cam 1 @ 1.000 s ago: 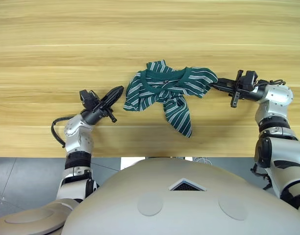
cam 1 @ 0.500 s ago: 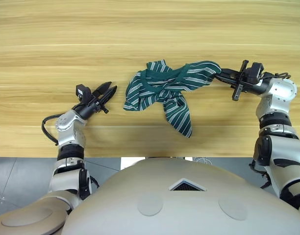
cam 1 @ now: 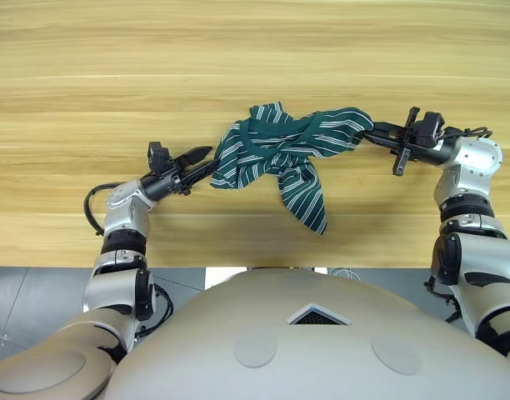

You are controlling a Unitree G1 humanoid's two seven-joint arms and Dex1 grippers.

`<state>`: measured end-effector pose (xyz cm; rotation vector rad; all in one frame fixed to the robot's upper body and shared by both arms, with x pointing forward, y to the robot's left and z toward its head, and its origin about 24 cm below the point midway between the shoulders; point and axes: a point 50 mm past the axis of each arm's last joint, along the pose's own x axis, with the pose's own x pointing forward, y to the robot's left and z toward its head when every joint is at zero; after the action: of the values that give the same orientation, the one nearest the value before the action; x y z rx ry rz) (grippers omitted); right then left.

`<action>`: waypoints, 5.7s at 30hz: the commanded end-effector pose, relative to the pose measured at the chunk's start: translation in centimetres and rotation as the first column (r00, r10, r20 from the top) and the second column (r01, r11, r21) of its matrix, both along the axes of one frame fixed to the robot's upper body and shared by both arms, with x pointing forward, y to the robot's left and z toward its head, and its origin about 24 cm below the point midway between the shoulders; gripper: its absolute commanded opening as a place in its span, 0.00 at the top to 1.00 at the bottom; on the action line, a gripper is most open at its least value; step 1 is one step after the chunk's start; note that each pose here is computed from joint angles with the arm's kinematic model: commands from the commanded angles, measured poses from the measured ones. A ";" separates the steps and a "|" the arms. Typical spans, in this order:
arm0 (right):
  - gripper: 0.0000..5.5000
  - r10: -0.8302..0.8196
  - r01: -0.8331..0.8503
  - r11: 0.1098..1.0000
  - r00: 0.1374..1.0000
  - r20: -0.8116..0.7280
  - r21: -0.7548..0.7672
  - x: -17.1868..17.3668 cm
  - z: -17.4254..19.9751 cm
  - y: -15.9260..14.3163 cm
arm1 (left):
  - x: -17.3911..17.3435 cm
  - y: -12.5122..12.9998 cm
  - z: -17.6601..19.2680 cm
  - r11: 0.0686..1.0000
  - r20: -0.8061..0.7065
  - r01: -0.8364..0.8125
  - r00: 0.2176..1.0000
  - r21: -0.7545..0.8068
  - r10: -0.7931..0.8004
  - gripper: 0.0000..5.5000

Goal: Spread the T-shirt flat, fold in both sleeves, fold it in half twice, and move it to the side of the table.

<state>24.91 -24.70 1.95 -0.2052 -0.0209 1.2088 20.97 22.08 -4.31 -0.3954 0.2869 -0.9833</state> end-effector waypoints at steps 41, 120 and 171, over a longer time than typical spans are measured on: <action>1.00 -0.245 0.259 0.966 0.920 0.306 -0.006 9.5 9.4 3.5 | 9.3 0.4 12.6 0.943 0.573 -0.302 0.801 0.140 0.171 1.00; 0.94 0.259 -0.445 0.701 0.887 -0.382 -0.557 -8.3 -5.5 -3.5 | -8.6 3.9 5.1 0.533 0.007 0.212 0.926 0.819 -0.378 1.00; 0.61 0.045 -0.142 0.913 0.967 -0.252 -0.383 2.0 -4.9 7.6 | -10.0 3.9 0.1 0.743 -0.308 -0.564 0.680 0.359 0.665 0.76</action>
<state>27.80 -16.74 -2.08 -0.3981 0.3740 1.2857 12.38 27.00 -2.36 -0.4062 0.4728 -0.1921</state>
